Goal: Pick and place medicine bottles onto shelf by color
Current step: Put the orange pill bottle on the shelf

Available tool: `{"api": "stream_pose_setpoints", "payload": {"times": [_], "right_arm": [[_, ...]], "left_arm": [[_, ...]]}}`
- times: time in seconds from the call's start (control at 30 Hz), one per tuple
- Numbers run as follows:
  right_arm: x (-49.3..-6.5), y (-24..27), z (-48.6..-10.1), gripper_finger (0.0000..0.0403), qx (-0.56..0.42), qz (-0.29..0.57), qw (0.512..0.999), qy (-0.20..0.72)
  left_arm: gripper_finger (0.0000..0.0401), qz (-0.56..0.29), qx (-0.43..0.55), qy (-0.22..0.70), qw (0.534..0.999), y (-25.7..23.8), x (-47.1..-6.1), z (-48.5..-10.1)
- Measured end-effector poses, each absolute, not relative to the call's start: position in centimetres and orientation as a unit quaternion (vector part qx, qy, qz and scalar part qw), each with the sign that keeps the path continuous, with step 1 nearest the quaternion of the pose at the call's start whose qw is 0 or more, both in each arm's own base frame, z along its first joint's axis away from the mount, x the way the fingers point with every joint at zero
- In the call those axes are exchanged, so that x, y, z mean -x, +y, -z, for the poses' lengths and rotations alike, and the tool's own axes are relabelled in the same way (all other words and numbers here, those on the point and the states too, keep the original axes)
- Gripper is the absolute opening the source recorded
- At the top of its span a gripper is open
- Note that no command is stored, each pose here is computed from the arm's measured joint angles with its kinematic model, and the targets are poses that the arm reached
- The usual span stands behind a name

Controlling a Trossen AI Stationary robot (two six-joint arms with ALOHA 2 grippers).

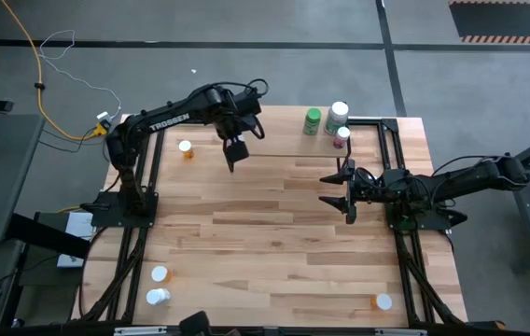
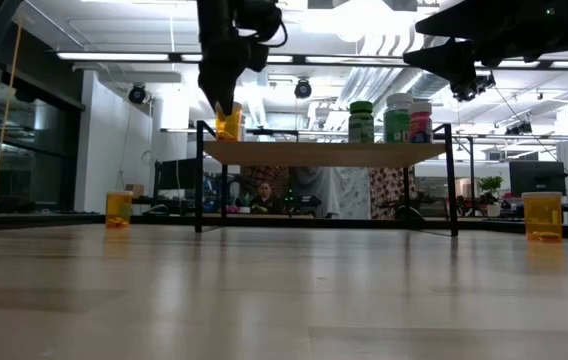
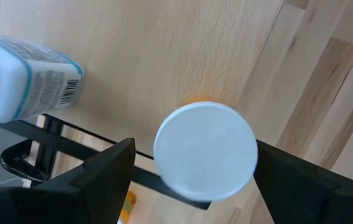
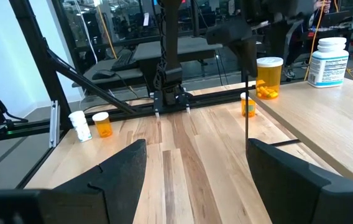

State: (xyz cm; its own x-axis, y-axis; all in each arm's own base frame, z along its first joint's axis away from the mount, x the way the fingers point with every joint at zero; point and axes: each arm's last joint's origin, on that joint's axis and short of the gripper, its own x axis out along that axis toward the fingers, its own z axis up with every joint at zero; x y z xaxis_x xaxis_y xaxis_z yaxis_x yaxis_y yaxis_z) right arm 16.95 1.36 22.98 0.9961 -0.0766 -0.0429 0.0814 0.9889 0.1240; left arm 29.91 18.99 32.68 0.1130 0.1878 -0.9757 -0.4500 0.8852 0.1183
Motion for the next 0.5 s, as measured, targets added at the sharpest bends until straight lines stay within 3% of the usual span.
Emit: {"api": "stream_pose_setpoints", "payload": {"times": [0.5], "right_arm": [[-17.0, 1.4, -23.0, 0.0267, -0.062, 0.040, 0.997, 0.019]], "left_arm": [[0.0301, -0.244, 0.096, 0.560, 0.786, 17.0, -26.7, -37.7]]}}
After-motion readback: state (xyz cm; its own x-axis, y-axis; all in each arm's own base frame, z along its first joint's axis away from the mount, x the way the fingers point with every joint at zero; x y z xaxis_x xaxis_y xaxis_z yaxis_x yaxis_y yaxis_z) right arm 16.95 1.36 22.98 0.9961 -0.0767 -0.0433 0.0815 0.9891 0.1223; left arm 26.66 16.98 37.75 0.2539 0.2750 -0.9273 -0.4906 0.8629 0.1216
